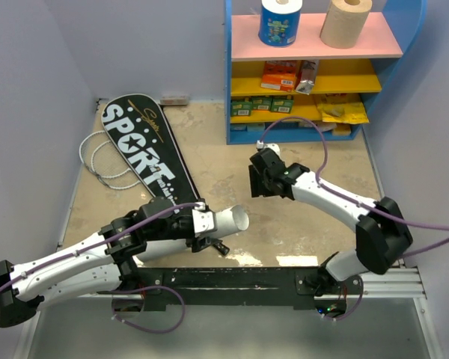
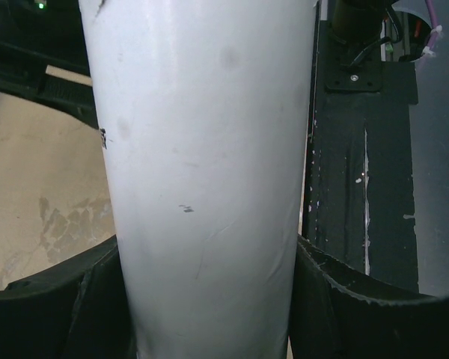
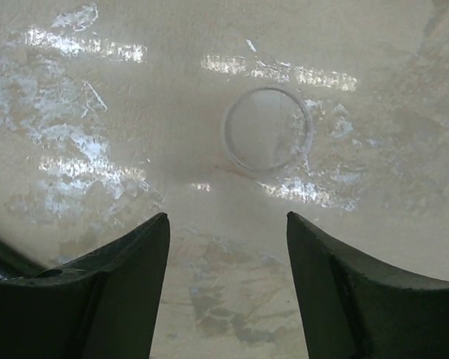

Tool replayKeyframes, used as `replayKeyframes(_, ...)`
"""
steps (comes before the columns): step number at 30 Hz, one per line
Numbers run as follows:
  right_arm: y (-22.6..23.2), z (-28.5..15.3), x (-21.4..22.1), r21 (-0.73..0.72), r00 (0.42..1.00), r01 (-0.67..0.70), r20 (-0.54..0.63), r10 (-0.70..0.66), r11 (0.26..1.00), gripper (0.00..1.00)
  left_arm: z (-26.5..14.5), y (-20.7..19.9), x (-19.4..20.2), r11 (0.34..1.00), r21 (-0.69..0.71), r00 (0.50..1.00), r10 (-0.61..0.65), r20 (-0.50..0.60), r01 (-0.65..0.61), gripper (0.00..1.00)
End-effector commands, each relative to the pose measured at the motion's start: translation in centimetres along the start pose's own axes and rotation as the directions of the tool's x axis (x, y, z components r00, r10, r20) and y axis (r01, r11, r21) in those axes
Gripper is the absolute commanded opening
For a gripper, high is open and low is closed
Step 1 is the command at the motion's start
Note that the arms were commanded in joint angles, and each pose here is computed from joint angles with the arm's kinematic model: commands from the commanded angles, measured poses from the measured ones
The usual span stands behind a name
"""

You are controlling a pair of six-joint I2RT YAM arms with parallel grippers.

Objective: Pack up the badminton gear

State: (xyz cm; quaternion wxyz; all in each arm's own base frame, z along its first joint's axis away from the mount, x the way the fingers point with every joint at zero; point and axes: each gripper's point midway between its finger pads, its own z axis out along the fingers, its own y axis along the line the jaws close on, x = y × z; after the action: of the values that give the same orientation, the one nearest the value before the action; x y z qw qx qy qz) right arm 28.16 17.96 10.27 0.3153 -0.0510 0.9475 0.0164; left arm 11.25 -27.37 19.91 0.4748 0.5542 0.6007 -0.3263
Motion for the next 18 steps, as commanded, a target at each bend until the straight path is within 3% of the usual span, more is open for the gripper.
replayKeyframes(1,1.5,1.7,-2.8,-0.019,0.999,-0.008,0.04,0.008,1.0,0.65,-0.3,0.5,-3.1,1.0,-0.026,0.994,0.011,0.107,-0.008,0.0)
replayKeyframes(18,1.7,7.8,-0.9,0.054,0.998,-0.02,-0.05,0.023,0.998,0.51,-0.3,0.6,-3.3,1.0,-0.03,0.994,0.009,0.112,-0.005,0.0)
